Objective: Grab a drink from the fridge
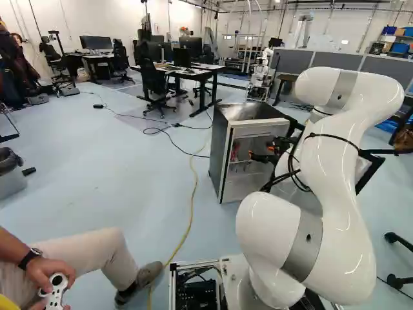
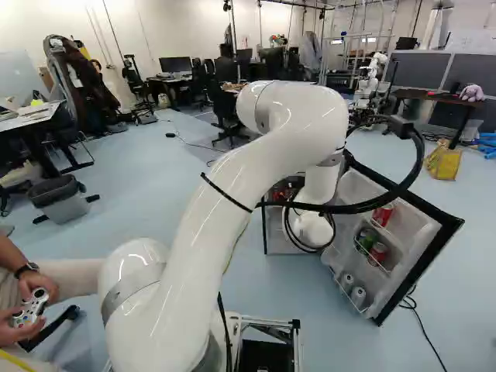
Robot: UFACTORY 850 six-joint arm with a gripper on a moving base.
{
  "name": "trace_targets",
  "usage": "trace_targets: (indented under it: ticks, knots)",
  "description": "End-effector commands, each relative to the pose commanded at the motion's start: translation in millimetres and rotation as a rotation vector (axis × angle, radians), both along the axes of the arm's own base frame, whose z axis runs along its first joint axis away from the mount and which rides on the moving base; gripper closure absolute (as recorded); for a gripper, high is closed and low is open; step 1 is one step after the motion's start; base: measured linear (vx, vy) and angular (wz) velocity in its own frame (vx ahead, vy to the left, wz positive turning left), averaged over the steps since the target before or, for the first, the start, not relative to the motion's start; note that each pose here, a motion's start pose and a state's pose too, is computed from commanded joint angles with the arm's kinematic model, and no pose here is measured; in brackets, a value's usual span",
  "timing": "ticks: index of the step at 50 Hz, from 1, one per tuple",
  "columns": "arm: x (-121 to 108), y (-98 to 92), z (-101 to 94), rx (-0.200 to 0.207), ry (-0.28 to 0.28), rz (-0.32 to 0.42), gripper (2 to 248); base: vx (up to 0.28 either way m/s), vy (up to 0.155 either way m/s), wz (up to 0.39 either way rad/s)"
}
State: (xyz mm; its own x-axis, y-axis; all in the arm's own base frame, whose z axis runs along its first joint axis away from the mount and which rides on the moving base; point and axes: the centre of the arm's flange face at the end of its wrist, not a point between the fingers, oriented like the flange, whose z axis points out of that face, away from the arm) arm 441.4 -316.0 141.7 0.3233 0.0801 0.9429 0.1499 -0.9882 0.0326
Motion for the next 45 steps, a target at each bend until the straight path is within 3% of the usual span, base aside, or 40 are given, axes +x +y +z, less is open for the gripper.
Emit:
trace_targets:
  ticks: [15, 45]
  knots:
    - [2, 0.2, -26.2, 0.003, 0.08, -0.001, 3, 0.0, 0.0, 0.0]
    - [29, -1.0, -72.2, 0.003, 0.086, 0.03, 3, 0.0, 0.0, 0.0]
